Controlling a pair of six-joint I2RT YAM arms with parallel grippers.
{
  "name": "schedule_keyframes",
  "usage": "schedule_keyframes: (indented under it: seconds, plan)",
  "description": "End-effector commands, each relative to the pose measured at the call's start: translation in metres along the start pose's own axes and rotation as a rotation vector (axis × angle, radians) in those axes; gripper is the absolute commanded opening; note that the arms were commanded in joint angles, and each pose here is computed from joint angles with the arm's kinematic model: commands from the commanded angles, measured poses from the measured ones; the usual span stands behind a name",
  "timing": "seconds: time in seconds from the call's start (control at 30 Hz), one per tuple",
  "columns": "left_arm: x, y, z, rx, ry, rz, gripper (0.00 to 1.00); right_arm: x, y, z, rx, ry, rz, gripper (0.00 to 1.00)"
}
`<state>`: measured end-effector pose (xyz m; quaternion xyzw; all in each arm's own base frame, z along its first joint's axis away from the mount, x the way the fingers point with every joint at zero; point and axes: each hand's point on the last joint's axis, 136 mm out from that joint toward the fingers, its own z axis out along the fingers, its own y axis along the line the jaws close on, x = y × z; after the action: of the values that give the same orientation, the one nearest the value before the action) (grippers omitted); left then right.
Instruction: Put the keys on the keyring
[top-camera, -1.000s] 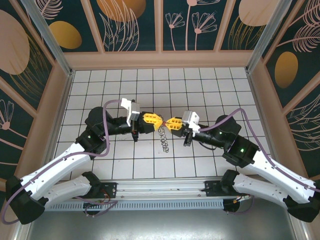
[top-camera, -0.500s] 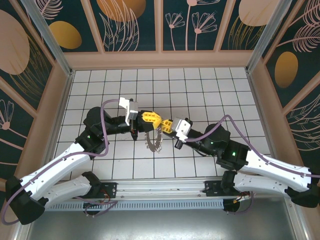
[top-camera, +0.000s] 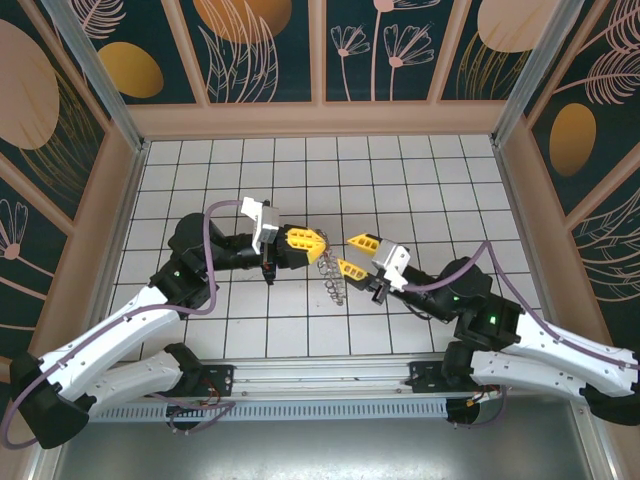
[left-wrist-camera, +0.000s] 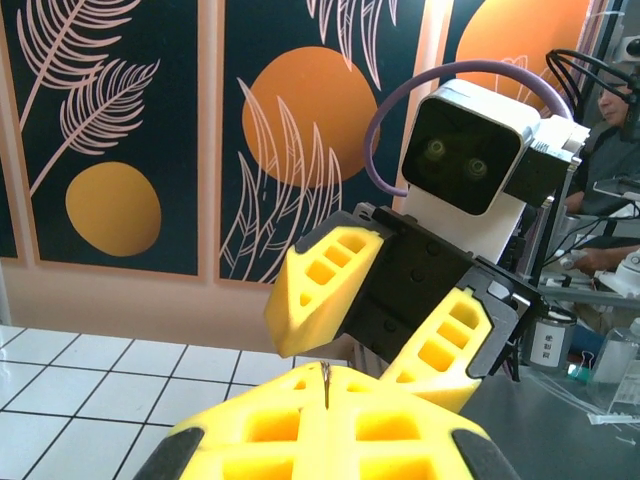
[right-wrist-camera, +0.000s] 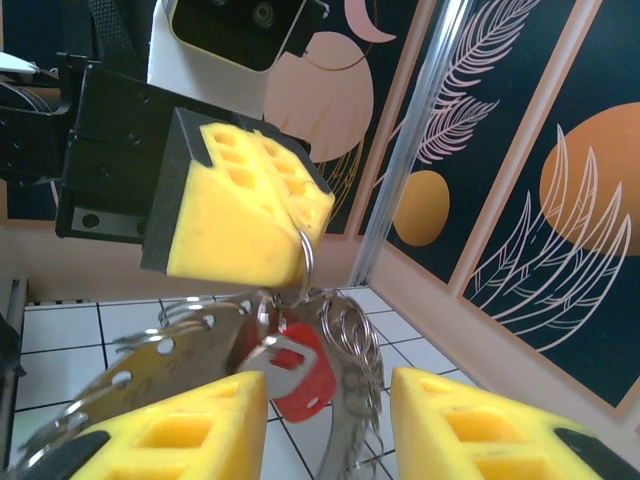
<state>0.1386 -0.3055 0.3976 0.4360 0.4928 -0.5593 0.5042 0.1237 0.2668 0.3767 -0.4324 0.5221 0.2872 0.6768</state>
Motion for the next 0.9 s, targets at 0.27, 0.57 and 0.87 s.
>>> schedule_keyframes:
  seconds: [0.27,0.57,0.87]
  plan:
    - [-0.017,-0.017,-0.001,0.066,-0.005,0.074,0.0,-0.041,-0.005,-0.006,-0.046,-0.117,0.049,0.26]
    - [-0.012,-0.024,-0.003,0.103,0.018,0.072,0.0,-0.036,0.002,0.0,-0.198,-0.11,0.12,0.25]
    - [-0.008,-0.027,-0.004,0.114,0.039,0.069,0.0,-0.028,0.019,0.012,-0.345,-0.07,0.162,0.29]
